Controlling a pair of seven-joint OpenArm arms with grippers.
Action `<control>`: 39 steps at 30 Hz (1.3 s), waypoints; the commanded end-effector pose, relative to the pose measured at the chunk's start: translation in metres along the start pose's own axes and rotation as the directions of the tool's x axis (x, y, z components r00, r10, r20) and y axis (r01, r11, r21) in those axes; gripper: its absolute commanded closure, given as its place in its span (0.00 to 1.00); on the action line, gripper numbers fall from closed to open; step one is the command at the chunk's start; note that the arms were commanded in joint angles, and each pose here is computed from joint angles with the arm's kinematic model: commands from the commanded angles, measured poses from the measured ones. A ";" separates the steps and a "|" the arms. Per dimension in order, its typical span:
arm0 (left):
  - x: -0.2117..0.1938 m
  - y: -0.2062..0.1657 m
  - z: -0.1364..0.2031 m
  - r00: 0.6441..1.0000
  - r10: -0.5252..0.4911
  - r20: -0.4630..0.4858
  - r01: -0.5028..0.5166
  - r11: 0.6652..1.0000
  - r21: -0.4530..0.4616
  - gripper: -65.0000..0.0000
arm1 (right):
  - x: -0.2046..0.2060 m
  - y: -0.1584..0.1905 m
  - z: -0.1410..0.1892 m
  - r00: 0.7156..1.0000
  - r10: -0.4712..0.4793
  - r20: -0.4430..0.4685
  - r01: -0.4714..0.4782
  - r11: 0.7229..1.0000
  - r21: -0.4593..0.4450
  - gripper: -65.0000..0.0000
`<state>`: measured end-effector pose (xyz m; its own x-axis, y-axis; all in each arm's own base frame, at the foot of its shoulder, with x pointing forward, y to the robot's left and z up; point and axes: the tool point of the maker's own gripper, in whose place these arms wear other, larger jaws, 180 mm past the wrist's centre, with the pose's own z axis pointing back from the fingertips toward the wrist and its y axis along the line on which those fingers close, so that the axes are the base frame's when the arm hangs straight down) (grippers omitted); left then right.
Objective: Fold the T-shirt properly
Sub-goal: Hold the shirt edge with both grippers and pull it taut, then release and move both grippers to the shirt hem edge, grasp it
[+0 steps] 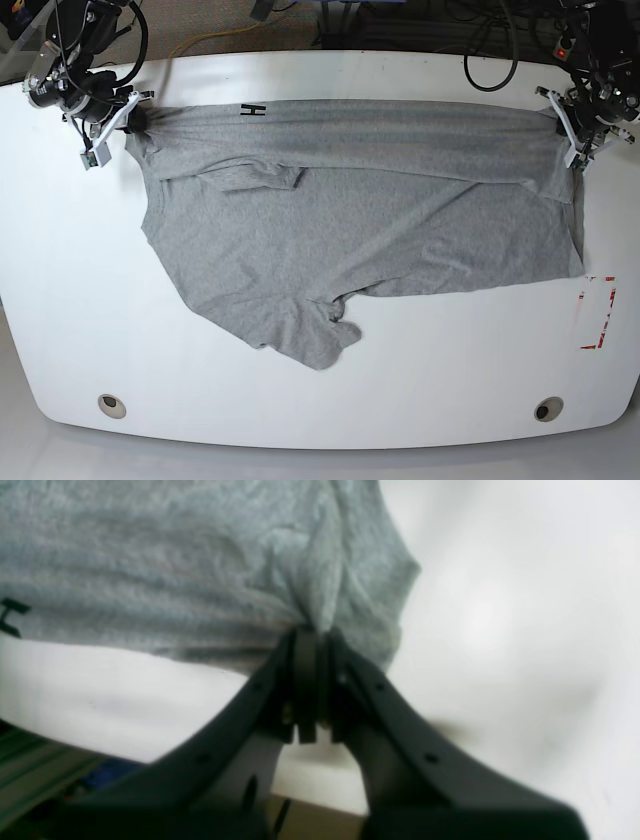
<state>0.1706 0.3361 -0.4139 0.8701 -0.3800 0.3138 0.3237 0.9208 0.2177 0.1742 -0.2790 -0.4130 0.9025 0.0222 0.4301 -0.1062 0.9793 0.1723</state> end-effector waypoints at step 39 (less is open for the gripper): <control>0.128 0.069 0.052 0.972 0.059 0.227 -0.122 0.955 0.271 0.29 | 0.176 -0.015 -0.027 0.967 -0.020 0.255 0.020 1.000 0.002 0.30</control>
<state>0.2776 0.3427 -0.3156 0.7882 -0.3409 0.5124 0.1197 0.9016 0.4156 0.3283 -0.2799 -0.3756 0.7976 -0.0604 0.6001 -0.0752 0.9773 0.1983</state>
